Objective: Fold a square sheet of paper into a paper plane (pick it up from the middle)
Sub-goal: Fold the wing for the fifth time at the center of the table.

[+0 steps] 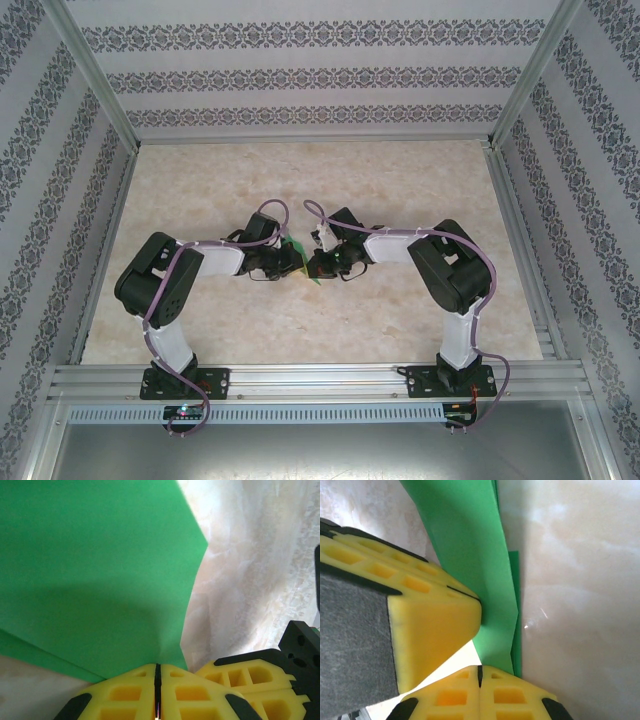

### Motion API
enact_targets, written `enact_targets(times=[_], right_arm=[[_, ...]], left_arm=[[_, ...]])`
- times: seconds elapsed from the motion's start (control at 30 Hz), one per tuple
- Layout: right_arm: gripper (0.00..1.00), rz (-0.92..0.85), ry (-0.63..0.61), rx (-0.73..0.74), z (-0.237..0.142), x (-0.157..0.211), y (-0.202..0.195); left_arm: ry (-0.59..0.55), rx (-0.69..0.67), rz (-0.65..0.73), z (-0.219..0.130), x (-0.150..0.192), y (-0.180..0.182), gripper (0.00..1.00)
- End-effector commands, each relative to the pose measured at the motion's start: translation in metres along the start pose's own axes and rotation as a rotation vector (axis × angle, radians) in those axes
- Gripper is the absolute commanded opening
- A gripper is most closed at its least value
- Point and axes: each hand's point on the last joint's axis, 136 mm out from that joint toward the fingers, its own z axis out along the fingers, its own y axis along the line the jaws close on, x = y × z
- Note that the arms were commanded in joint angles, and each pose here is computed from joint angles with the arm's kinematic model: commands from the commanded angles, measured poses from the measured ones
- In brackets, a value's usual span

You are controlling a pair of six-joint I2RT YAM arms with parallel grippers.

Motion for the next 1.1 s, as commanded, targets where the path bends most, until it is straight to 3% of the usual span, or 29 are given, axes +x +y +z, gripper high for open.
enact_targets(times=[0.0, 0.47, 1.07], right_arm=[[0.00, 0.101, 0.099, 0.162, 0.009, 0.036, -0.056], [0.00, 0.137, 0.143, 0.207, 0.013, 0.050, -0.075], [0.00, 0.171, 0.155, 0.234, 0.014, 0.055, -0.084]], left_arm=[[-0.063, -0.058, 0.023, -0.010, -0.018, 0.008, 0.12], [-0.145, -0.078, -0.006, -0.028, -0.058, 0.028, 0.13], [-0.200, -0.161, -0.140, -0.039, -0.064, 0.076, 0.12]])
